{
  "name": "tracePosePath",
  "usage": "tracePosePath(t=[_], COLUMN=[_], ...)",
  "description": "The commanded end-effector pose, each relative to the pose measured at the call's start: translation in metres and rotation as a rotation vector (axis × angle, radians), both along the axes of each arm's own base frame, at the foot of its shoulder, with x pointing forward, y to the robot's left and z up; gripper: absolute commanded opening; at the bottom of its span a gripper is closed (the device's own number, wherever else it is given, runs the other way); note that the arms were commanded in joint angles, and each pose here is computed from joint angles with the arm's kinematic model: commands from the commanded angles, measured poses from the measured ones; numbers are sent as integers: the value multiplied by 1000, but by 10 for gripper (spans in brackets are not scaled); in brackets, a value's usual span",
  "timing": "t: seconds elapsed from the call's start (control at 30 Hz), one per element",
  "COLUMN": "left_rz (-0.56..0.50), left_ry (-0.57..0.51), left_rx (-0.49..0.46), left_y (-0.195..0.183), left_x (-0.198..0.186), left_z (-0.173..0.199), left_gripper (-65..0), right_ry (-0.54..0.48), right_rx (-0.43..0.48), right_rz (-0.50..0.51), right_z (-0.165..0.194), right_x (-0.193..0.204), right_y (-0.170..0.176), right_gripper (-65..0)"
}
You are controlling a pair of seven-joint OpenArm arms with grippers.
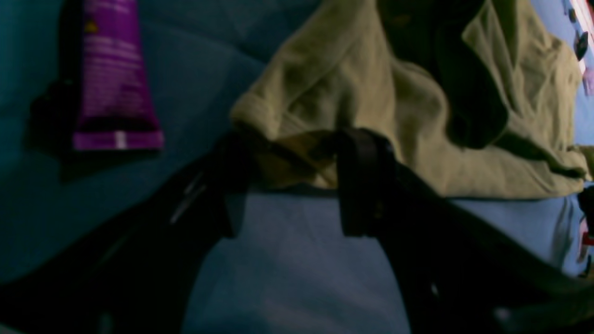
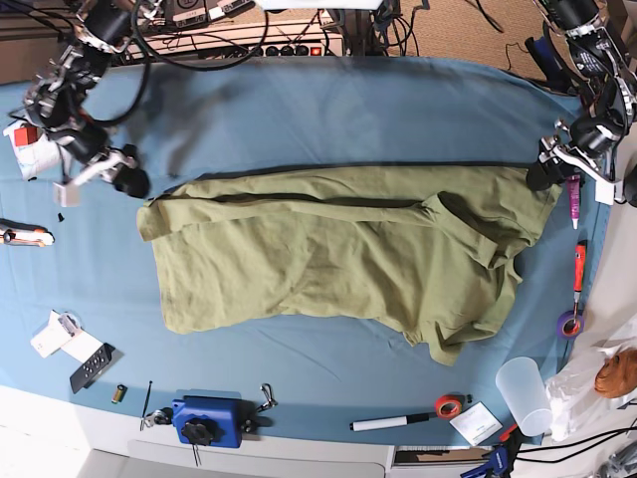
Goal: Layout the t-shirt on the table in an organized manner, then fold the t-shirt properly
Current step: 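Grasp the folded edge again with both grippers and pull it taut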
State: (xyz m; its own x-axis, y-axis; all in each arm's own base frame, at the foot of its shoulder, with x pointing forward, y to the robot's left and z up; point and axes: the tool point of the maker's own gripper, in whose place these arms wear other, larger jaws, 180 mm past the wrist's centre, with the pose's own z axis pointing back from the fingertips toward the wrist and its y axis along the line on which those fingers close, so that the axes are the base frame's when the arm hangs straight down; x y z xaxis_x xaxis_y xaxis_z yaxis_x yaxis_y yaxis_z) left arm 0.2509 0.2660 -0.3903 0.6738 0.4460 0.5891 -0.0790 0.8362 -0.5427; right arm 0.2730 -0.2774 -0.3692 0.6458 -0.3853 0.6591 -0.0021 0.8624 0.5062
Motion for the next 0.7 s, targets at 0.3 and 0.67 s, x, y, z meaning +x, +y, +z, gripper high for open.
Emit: tracePosePath(t=[0.3, 0.67], left_rz=[-38, -38], left_ry=[-18, -19], left_rx=[21, 20], left_y=[1, 0], left_x=[2, 2], left_z=[7, 7], left_gripper=[-339, -420], right_ry=[-99, -43], right_rx=[-71, -166], right_rz=[22, 105], right_z=[16, 0], right_x=[30, 42], right_y=[8, 31], right_gripper=[-414, -455])
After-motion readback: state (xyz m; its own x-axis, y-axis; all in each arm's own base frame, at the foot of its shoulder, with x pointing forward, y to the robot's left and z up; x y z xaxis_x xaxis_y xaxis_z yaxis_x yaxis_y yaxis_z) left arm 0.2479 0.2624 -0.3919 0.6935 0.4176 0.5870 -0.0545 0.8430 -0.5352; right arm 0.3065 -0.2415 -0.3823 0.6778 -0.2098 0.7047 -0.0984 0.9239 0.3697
